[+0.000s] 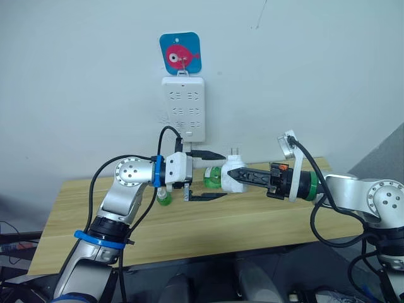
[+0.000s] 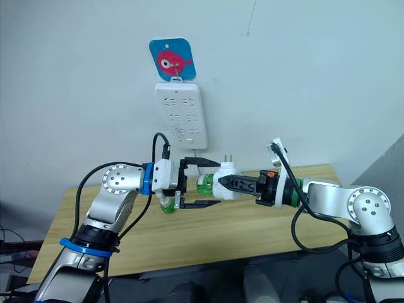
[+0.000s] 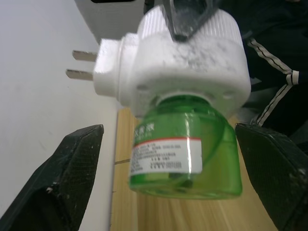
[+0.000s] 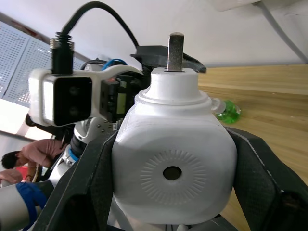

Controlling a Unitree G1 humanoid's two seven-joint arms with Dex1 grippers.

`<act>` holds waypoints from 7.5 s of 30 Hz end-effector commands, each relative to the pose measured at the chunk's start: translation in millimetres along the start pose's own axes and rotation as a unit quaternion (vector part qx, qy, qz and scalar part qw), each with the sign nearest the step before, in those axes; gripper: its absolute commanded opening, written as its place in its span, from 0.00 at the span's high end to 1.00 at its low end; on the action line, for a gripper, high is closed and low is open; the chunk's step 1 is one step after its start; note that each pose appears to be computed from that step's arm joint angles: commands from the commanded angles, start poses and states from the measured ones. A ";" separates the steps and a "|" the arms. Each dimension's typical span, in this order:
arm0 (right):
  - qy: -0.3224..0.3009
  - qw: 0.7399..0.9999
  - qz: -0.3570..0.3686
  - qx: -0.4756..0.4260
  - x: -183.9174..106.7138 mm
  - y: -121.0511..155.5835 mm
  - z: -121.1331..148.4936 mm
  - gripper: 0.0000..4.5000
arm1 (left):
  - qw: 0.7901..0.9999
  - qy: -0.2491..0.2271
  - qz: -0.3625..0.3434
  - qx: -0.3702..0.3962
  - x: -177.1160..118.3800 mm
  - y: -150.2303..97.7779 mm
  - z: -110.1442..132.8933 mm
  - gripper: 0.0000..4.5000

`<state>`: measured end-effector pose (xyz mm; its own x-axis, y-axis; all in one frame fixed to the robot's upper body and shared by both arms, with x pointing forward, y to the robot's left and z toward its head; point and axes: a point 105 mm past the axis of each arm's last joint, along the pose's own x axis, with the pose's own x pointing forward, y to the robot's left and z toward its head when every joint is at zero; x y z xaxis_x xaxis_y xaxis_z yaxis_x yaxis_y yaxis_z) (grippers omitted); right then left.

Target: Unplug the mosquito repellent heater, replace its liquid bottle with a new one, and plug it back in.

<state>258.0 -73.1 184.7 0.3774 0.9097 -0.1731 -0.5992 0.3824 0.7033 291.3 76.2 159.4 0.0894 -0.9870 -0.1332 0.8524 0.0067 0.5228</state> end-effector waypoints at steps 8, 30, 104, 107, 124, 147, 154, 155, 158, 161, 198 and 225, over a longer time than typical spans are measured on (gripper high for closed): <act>-0.012 0.999 0.030 -0.010 -5.8 12.3 5.5 0.34 | 0.999 -0.032 0.010 0.022 0.6 3.2 12.9 0.09; 0.062 0.978 0.092 -0.175 -5.5 41.3 -11.8 0.34 | 0.904 0.037 -0.156 -0.396 -25.4 -18.7 22.0 0.49; 0.023 0.997 0.031 -0.061 -19.5 10.6 -18.3 0.34 | 0.970 0.044 -0.082 -0.224 -34.2 -36.3 -7.2 0.01; 0.014 0.998 0.023 -0.052 -21.1 7.0 -15.9 0.34 | 0.986 0.042 -0.038 -0.154 -34.9 -37.4 -14.7 0.01; 0.020 0.998 0.017 -0.052 -19.5 5.1 -16.2 0.34 | 0.996 -0.065 0.041 0.037 -2.3 -36.4 -0.3 0.01; 0.082 0.990 0.027 -0.109 -17.6 8.1 -37.1 0.34 | 0.859 0.049 -0.173 -0.480 -29.0 -46.5 2.4 0.50; 0.074 0.991 0.028 -0.107 -17.0 7.9 -36.7 0.34 | 0.883 0.033 -0.146 -0.445 -21.9 -35.1 2.5 0.50; 0.073 0.991 0.028 -0.105 -16.9 7.8 -36.6 0.34 | 0.887 0.035 -0.141 -0.438 -21.5 -35.2 0.5 0.38; 0.059 0.994 0.026 -0.091 -16.8 6.5 -33.3 0.34 | 0.927 0.040 -0.116 -0.355 -21.2 -37.5 -5.8 0.19; 0.044 0.996 0.022 -0.077 -17.5 4.6 -28.1 0.34 | 0.964 0.042 -0.078 -0.249 -27.2 -40.8 -13.5 0.06; 0.086 0.988 0.034 -0.125 -16.3 12.8 -41.8 0.34 | 0.877 0.032 -0.137 -0.459 -25.4 -50.7 2.7 0.50; 0.023 0.997 0.011 -0.068 -17.3 4.1 -23.6 0.34 | 0.998 -0.003 0.007 -0.064 -22.1 -39.1 -20.4 0.00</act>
<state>231.2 -82.8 160.7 0.3203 0.9155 -0.2432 -0.6793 0.4010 0.6147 267.4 100.9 113.3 0.0797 -0.9833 -0.1635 0.9517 0.0262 0.3060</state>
